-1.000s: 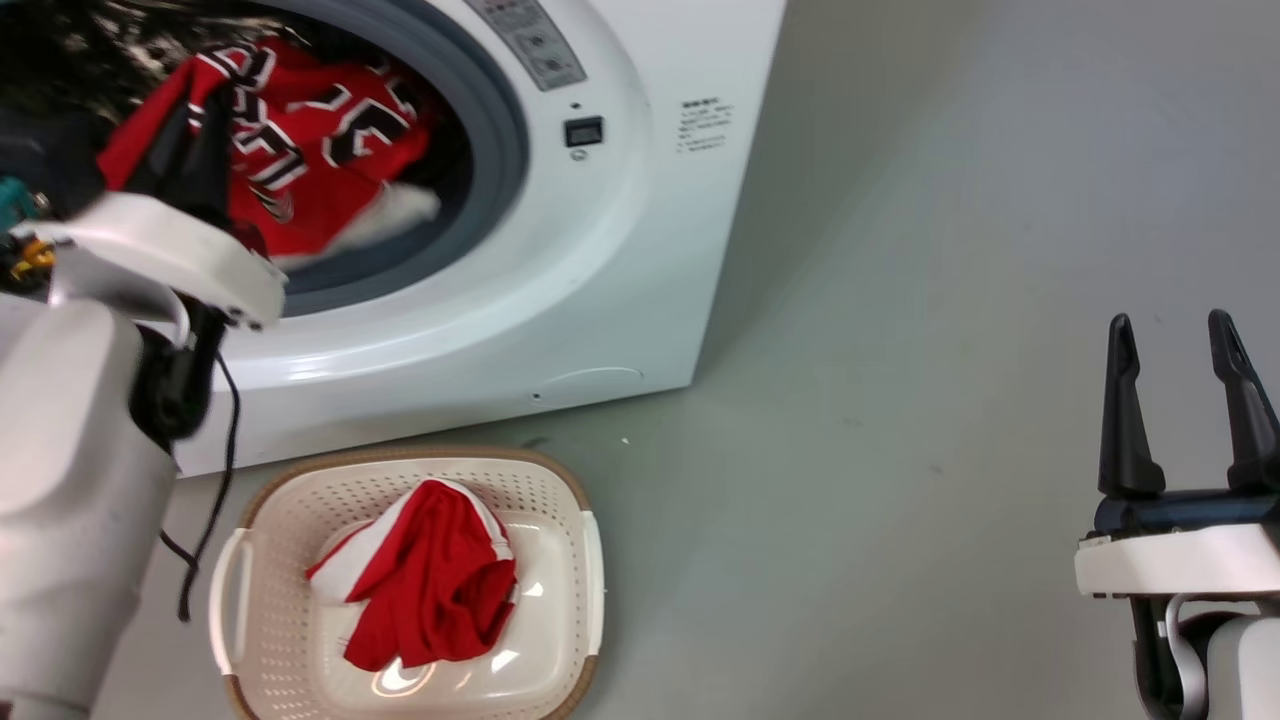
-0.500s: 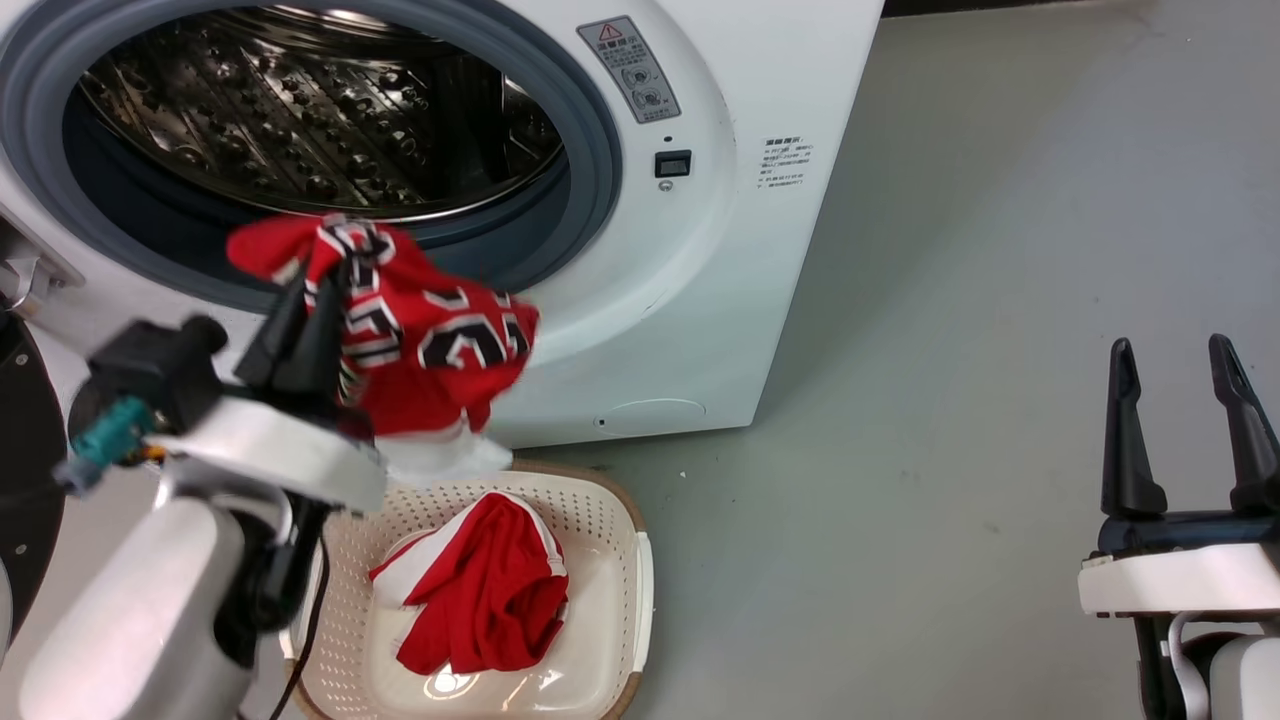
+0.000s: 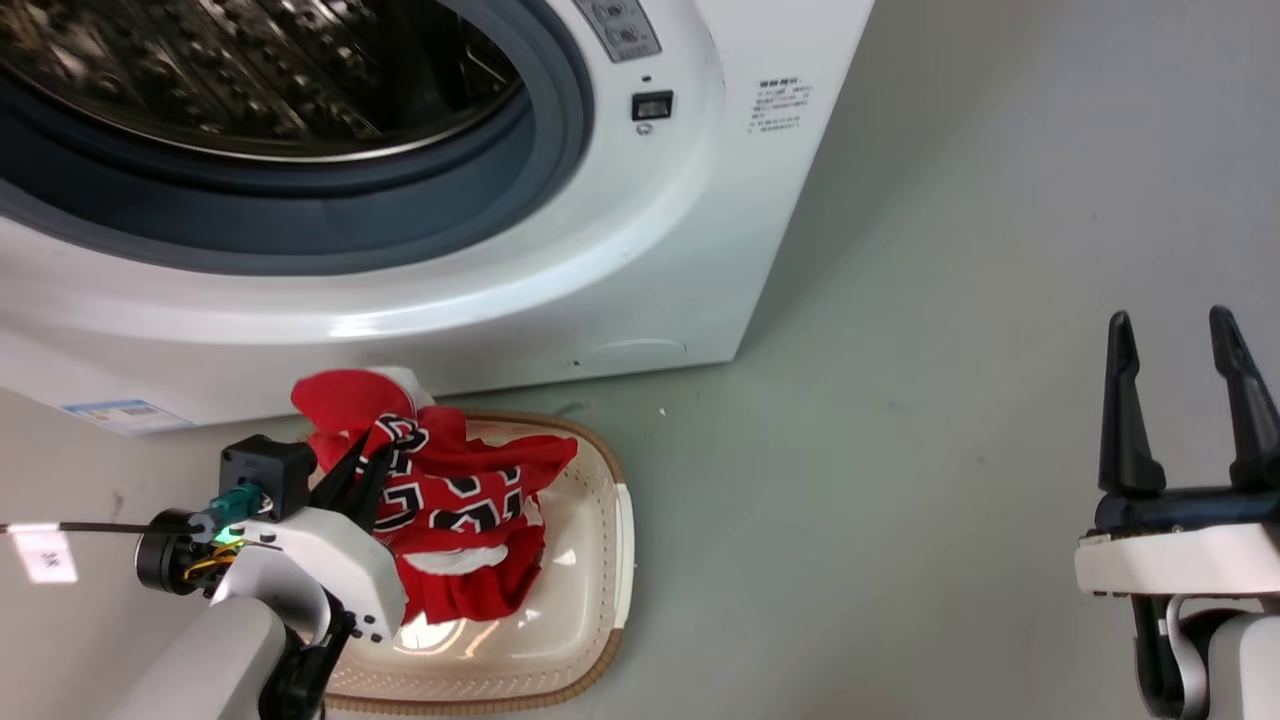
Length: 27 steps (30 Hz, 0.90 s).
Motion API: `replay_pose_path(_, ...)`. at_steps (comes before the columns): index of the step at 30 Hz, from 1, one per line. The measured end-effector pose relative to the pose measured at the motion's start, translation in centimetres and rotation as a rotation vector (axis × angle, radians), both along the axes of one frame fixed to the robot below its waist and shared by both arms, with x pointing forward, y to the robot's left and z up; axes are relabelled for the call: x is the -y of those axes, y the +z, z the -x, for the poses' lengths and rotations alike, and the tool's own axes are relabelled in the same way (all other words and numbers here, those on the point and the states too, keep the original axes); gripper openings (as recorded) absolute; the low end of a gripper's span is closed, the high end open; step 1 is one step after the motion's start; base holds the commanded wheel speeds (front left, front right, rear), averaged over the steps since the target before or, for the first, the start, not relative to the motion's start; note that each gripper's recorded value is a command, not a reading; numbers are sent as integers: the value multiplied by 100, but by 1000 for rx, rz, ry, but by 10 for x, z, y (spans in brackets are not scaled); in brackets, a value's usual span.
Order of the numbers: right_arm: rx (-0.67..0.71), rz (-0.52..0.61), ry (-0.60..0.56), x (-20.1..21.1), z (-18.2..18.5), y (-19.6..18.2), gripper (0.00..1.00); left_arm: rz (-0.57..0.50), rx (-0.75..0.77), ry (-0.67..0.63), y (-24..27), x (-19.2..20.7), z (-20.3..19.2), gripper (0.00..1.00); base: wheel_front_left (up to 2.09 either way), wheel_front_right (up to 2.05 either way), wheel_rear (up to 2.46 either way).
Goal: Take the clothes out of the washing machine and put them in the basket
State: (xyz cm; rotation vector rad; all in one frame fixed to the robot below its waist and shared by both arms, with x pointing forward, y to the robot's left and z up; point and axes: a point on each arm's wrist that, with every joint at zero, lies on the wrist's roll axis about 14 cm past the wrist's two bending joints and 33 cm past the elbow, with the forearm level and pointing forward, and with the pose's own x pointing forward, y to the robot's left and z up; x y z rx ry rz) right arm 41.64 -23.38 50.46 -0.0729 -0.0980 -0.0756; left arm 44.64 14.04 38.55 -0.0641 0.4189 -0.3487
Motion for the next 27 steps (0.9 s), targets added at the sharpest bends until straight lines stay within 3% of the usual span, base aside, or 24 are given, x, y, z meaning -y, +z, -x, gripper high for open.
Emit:
replay_pose_path(7, -53, 6, -10, 4, -12, -23, 100, -132, -195, -80, -82, -2, 2, 0, 0, 0, 0)
replay_pose_path(15, -140, 16, -29, 12, -22, -59, 100, -174, -365, -122, -158, 3, 4, 0, 0, 0, 0)
replay_pose_path(19, -186, 16, -39, 16, -24, -78, 100, -242, -411, -171, -189, 2, 8, 0, 0, 0, 0)
replay_pose_path(27, -231, 13, -37, 17, -34, -103, 100, -246, -476, -161, -228, 9, 6, 0, 0, 0, 0)
